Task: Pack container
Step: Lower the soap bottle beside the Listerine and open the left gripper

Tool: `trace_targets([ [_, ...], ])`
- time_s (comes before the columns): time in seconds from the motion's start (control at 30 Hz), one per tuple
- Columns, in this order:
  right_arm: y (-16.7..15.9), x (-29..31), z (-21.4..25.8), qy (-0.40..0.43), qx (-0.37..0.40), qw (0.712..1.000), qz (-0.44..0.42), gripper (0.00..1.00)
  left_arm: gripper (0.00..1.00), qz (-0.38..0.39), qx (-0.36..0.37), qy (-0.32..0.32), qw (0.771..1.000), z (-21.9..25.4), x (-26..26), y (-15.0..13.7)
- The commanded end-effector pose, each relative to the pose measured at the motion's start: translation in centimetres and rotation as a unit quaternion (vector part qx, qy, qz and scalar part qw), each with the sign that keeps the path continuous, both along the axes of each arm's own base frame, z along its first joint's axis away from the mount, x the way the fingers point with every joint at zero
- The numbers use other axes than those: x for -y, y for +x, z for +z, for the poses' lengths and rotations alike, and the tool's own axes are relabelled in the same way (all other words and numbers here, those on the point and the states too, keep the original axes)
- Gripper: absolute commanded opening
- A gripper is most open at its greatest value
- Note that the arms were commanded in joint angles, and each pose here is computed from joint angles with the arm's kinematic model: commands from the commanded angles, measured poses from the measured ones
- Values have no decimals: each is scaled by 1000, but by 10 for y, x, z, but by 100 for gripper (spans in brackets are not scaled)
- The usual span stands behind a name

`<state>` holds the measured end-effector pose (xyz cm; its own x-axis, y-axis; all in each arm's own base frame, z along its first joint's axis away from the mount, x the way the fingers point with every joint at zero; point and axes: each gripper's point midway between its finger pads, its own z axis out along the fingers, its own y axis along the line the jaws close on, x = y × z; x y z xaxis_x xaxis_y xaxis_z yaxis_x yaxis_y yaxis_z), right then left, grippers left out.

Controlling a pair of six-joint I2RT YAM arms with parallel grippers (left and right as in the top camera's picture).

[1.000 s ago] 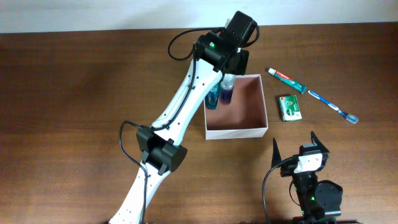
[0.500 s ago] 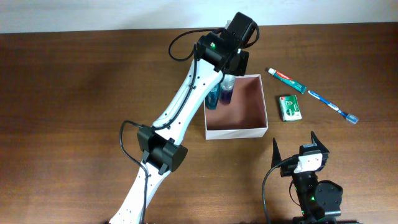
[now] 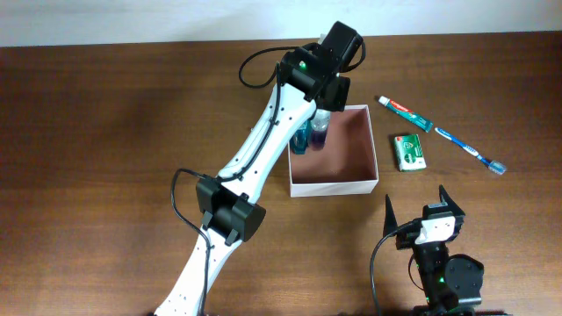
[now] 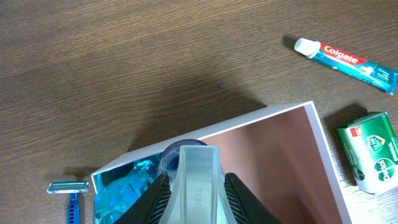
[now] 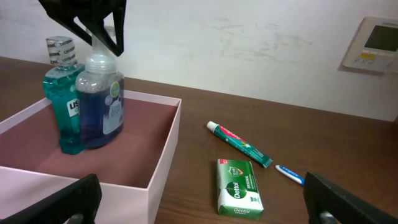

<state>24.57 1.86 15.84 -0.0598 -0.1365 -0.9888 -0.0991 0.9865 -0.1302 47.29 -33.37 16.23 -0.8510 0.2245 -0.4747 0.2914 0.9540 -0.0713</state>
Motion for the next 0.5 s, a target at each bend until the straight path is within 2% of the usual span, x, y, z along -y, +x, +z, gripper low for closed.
trace_targets([
  [0.0, 0, -1, -1, 0, 0, 1000, 0, 99, 29, 6, 1, 1, 1000, -2, 0, 1],
  [0.2, 0, -1, -1, 0, 0, 1000, 0, 99, 30, 6, 2, 0, 1000, -2, 0, 2],
  [0.27, 0, -1, -2, 0, 0, 1000, 0, 99, 57, 6, 2, 0, 1000, -2, 0, 2],
  [0.3, 0, -1, -1, 0, 0, 1000, 0, 99, 59, 6, 2, 0, 1000, -2, 0, 2],
  [0.37, 0, -1, -2, 0, 0, 1000, 0, 99, 54, 6, 2, 0, 1000, -2, 0, 2],
  [0.47, 0, -1, -1, 0, 0, 1000, 0, 99, 57, 6, 2, 1, 1000, -2, 0, 2],
])
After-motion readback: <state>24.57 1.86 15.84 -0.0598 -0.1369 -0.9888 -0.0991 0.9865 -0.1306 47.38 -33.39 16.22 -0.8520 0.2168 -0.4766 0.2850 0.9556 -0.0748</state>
